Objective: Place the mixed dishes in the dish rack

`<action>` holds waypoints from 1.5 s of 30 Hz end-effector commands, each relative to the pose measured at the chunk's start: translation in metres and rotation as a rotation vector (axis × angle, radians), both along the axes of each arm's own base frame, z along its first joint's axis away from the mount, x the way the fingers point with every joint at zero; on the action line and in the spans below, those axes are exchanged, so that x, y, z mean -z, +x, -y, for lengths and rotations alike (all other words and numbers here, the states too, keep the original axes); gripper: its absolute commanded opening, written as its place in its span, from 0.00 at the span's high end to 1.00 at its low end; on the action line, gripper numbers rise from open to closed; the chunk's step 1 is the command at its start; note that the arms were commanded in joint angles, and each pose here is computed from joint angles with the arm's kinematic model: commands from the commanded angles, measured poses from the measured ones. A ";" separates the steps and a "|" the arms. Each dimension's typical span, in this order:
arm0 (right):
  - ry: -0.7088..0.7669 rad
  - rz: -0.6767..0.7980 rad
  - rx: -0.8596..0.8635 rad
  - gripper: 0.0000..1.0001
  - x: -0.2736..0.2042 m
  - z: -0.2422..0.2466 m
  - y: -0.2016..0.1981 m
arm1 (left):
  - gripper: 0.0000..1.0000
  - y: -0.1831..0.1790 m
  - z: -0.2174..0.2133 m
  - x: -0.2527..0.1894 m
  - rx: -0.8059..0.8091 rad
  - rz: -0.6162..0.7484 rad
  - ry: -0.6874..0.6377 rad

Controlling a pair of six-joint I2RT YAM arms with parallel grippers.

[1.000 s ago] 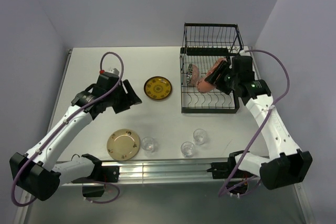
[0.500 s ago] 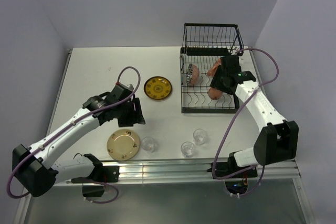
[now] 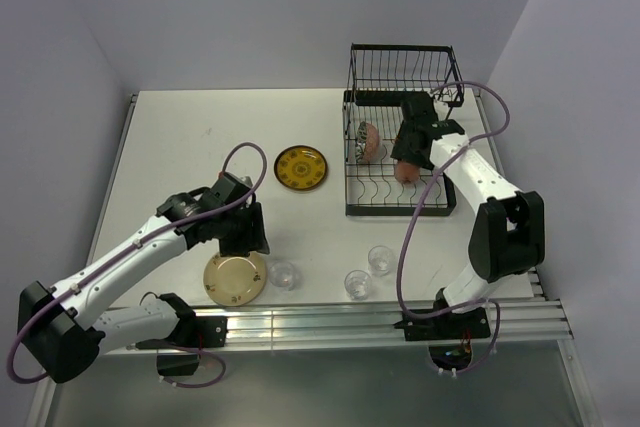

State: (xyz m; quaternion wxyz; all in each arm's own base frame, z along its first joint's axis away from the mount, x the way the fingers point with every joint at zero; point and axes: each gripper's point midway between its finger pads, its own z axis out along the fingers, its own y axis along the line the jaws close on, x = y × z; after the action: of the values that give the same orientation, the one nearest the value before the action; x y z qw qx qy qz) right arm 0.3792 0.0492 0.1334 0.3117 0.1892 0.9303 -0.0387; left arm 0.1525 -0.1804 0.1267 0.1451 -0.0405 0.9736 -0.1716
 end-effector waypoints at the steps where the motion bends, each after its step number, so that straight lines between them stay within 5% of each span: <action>1: -0.020 0.099 0.016 1.00 -0.022 -0.001 0.028 | 0.40 -0.006 -0.004 -0.002 0.007 0.005 0.002; 13: 0.017 0.039 0.004 1.00 0.013 -0.011 0.032 | 0.38 -0.019 0.000 0.005 0.023 -0.035 -0.018; 25: 0.007 0.024 0.005 0.76 0.023 -0.007 0.024 | 0.37 -0.018 0.009 0.005 0.034 -0.041 -0.020; 32: 0.018 0.025 0.003 0.36 0.022 -0.009 0.021 | 0.37 -0.019 0.016 0.011 0.043 -0.054 -0.012; 36: 0.021 0.044 0.004 0.25 0.018 -0.008 0.017 | 0.36 -0.018 0.020 0.015 0.046 -0.054 -0.007; 45: 0.046 0.076 -0.005 0.20 0.005 -0.009 0.009 | 0.36 -0.022 0.023 0.031 0.057 -0.075 0.022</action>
State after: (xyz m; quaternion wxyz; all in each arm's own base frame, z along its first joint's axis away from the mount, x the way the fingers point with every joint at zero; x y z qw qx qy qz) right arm 0.3831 0.0562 0.1019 0.3025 0.1915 0.9334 -0.0263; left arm 0.1284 -0.1980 0.0990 0.0969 -0.0173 0.9823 -0.1595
